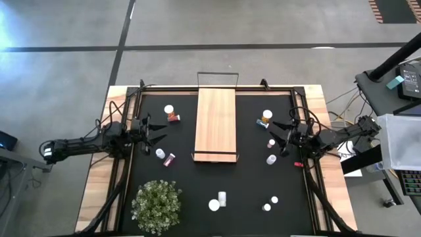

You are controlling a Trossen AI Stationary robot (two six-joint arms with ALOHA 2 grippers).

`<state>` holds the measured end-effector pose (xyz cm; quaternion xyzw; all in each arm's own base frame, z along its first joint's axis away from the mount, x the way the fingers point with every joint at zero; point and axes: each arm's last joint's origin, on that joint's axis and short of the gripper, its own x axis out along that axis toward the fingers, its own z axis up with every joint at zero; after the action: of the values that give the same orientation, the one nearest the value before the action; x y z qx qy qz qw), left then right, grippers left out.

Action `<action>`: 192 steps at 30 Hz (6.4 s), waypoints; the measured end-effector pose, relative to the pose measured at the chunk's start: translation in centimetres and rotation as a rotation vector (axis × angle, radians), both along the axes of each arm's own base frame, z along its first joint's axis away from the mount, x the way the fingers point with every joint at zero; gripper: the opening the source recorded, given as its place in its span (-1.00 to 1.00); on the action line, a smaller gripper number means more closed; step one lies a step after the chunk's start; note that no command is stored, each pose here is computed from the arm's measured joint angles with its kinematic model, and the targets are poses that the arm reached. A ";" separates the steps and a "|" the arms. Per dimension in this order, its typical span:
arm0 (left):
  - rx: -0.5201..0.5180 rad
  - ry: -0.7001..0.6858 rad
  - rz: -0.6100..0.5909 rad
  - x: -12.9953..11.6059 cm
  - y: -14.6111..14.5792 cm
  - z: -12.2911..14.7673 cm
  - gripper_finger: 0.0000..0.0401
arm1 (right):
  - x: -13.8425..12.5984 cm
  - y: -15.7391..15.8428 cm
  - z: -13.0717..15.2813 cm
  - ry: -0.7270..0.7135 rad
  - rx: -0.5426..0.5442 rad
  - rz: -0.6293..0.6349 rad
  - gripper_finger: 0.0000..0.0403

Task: Pick and place medicine bottles onto shelf by color

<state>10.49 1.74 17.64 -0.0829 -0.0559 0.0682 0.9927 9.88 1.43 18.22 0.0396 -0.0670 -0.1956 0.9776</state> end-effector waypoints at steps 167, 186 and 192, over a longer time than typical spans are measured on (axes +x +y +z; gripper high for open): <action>-1.356 1.032 1.131 11.1 19.4 2.0 0.68 | 0.0 0.0 0.0 0.001 0.000 0.000 0.13; -1.267 1.041 1.103 11.2 19.7 2.1 0.01 | 0.0 0.0 0.0 0.000 0.000 0.000 0.13; -1.263 1.036 1.103 11.3 19.7 2.3 -0.09 | 0.0 0.0 0.0 0.000 0.000 0.000 0.13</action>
<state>21.83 21.44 19.98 -0.5202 0.4019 0.5667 0.4968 9.88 1.43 18.21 0.0395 -0.0668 -0.1955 0.9776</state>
